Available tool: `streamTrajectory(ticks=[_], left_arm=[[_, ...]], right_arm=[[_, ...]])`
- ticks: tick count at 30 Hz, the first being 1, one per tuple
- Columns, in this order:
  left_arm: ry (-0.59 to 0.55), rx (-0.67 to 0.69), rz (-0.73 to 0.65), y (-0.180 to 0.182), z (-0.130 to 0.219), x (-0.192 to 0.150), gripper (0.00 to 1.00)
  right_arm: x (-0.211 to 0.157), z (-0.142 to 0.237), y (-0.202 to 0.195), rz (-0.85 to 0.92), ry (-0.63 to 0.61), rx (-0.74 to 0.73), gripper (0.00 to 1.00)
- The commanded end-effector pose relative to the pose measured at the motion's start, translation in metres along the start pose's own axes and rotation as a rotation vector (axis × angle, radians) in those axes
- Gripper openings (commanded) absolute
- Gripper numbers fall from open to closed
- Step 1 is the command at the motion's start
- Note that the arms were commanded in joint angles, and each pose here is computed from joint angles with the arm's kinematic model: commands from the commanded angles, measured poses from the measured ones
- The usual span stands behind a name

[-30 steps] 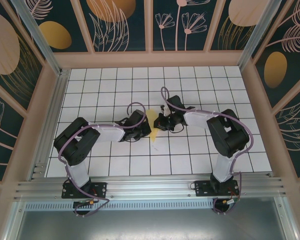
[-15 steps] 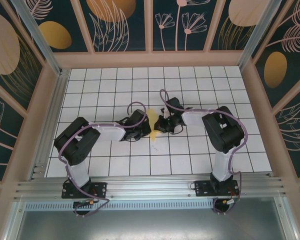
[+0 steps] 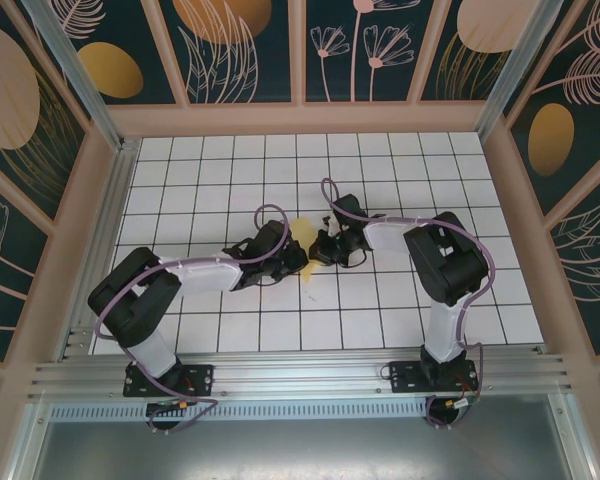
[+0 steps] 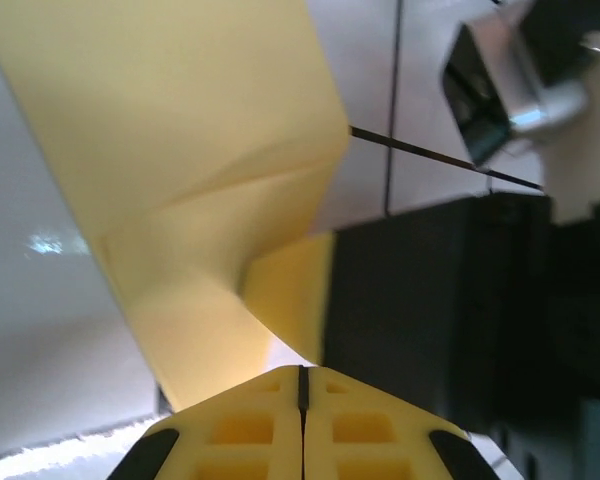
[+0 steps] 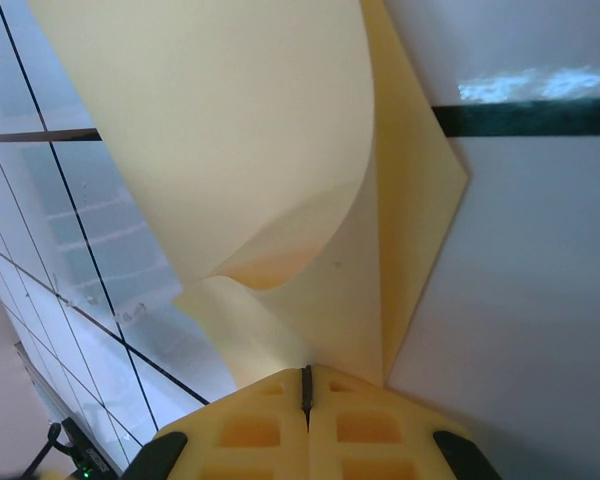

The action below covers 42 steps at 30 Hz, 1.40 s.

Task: Fold a paper plane with a square sheet of paper (pick it up from the middle)
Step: Third fold the triangle at the center of the table.

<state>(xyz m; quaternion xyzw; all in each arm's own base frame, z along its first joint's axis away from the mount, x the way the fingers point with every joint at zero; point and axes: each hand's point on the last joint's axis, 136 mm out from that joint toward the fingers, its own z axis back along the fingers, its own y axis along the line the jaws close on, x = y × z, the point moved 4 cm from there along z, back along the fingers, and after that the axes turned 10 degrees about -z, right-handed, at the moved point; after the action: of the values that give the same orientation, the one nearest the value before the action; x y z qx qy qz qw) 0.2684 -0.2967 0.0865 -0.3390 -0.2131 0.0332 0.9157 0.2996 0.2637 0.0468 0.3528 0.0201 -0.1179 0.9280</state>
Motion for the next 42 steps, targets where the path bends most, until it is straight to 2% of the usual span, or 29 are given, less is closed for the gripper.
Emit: streamTrajectory(ticks=[1, 8, 13, 23, 33, 42], left_arm=[[0.02, -0.036, 0.054, -0.001, 0.001, -0.014, 0.03], [0.075, -0.06, 0.078, 0.001, -0.01, -0.036, 0.0], [0.101, -0.017, 0.089, 0.012, -0.022, -0.043, 0.0], [0.128, 0.216, 0.098, 0.051, -0.018, -0.055, 0.0], [0.154, 0.262, 0.167, 0.083, -0.002, -0.08, 0.0], [0.156, 0.256, 0.165, 0.084, -0.002, -0.082, 0.0]], right_arm=[[-0.001, -0.004, -0.03, -0.085, -0.012, -0.103, 0.0], [-0.001, -0.004, -0.028, -0.093, -0.014, -0.099, 0.0], [-0.001, -0.004, -0.029, -0.097, -0.011, -0.095, 0.0], [0.002, -0.002, -0.025, -0.089, -0.021, -0.091, 0.0], [0.032, 0.01, -0.008, 0.005, -0.052, -0.014, 0.0], [0.057, 0.014, -0.021, -0.001, -0.086, -0.045, 0.0]])
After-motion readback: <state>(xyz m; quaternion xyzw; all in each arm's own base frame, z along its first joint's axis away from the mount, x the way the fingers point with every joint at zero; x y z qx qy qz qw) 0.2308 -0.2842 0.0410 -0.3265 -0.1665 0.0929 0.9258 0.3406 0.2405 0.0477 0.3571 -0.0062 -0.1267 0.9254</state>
